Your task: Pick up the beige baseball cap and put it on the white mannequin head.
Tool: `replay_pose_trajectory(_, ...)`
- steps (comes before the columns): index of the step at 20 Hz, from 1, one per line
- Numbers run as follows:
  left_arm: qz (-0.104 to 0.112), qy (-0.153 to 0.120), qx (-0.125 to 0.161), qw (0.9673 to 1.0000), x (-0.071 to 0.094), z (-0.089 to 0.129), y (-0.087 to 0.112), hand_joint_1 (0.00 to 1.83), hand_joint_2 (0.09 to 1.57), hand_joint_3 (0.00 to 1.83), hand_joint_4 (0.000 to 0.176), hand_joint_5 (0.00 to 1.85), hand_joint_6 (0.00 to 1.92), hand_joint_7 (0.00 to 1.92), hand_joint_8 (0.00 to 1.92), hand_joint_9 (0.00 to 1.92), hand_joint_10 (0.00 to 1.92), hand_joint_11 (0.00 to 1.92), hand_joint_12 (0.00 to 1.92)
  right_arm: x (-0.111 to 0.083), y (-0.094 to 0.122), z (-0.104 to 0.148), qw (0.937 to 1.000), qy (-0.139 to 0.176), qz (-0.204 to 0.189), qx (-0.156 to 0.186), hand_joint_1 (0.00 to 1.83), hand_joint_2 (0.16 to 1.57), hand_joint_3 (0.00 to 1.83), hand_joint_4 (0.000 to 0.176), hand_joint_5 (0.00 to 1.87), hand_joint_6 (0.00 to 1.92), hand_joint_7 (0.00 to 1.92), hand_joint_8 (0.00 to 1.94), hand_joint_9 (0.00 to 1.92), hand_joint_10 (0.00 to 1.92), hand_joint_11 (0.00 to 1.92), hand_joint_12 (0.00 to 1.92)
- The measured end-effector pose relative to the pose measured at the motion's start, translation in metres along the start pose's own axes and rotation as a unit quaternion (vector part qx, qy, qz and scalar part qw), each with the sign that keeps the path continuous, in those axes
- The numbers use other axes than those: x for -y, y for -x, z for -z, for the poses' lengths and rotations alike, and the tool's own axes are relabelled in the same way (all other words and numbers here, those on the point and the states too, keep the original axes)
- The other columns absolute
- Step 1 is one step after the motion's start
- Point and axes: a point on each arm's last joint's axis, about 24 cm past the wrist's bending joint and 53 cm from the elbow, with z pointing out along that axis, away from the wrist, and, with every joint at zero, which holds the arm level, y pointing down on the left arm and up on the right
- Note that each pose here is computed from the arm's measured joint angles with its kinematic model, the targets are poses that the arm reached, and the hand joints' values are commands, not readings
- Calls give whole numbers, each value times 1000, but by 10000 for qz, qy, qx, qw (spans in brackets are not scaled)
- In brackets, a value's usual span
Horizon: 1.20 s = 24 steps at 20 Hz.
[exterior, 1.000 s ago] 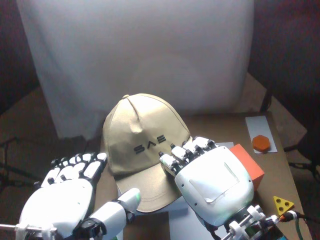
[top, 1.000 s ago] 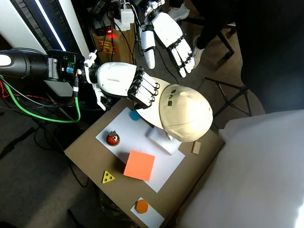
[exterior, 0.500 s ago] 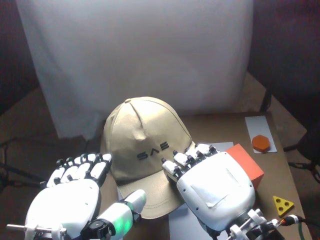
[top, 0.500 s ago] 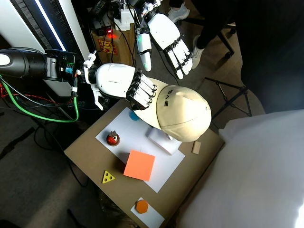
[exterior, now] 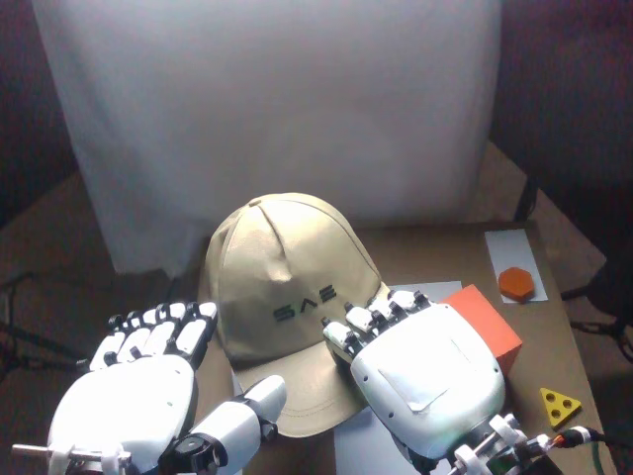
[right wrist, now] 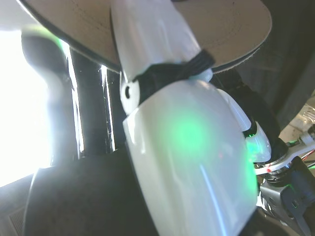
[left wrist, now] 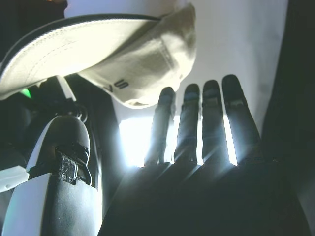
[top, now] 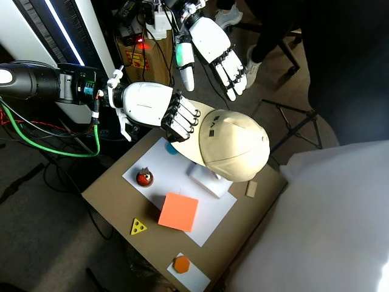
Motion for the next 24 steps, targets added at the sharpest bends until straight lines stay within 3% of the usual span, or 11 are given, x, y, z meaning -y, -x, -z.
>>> replay_pose_trajectory(2,-8,0,0,10000,0,0,0,0,1155,1,53,89,2,61,3,66,3,0,320,1,-2,0,10000,-12,-3,-36,1364,1152,1,0,817,1166,876,1057,913,1323,859,1419)
replay_pose_trajectory(3,-5,2,0,10000,0,0,0,0,1157,1,53,92,3,65,4,70,5,0,321,1,-3,0,10000,-23,-4,-59,1451,1166,6,0,727,1185,813,1107,832,1320,834,1608)
replay_pose_trajectory(4,-3,3,-1,10000,0,0,0,0,1157,1,53,94,4,66,4,71,5,0,321,2,-5,1,9999,-49,-5,-96,1362,1209,5,0,676,1307,767,1214,798,1451,714,1514)
replay_pose_trajectory(5,8,12,-2,10000,0,1,0,0,1158,1,52,96,3,68,3,72,3,0,282,4,-9,2,9998,-99,-19,-172,1127,1175,0,0,593,729,652,558,556,836,515,1435)
replay_pose_trajectory(6,17,18,-19,10000,0,1,-1,0,1158,1,53,95,2,69,3,71,3,0,274,7,-13,5,9996,-152,51,-243,1094,1151,0,0,596,387,655,312,529,632,431,1394)
replay_pose_trajectory(9,99,75,-14,9999,-3,1,-1,0,1159,1,53,96,1,70,1,70,1,0,256,13,-23,12,9986,-260,37,-451,970,1079,0,0,547,30,541,10,438,177,129,1316)
replay_pose_trajectory(13,109,108,-15,9999,-4,1,-1,0,1159,0,53,96,0,65,1,74,2,0,342,15,-42,19,9958,-332,71,-853,888,1019,0,12,377,1,379,0,304,17,2,1113)
replay_pose_trajectory(15,119,130,-48,9998,-4,1,-3,0,1159,0,53,96,0,64,1,75,1,0,326,11,-43,25,9953,-251,181,-916,772,958,0,65,235,1,239,0,172,2,0,807)
replay_pose_trajectory(19,-78,110,-85,9999,7,1,-4,0,1159,0,53,97,0,65,0,71,1,0,277,8,-50,44,9912,-242,300,-1264,625,928,0,103,55,2,65,1,25,2,0,347)
replay_pose_trajectory(21,-376,227,-64,9990,14,5,-3,0,1159,0,53,97,0,65,0,63,2,0,253,-2,-30,40,9927,-138,268,-1171,528,921,0,126,4,0,18,0,0,0,0,170)
replay_pose_trajectory(24,-584,483,213,9969,16,12,12,0,1159,0,53,98,0,66,0,54,2,0,226,-10,20,31,9940,-160,501,-958,479,893,0,130,0,0,0,0,0,0,0,48)
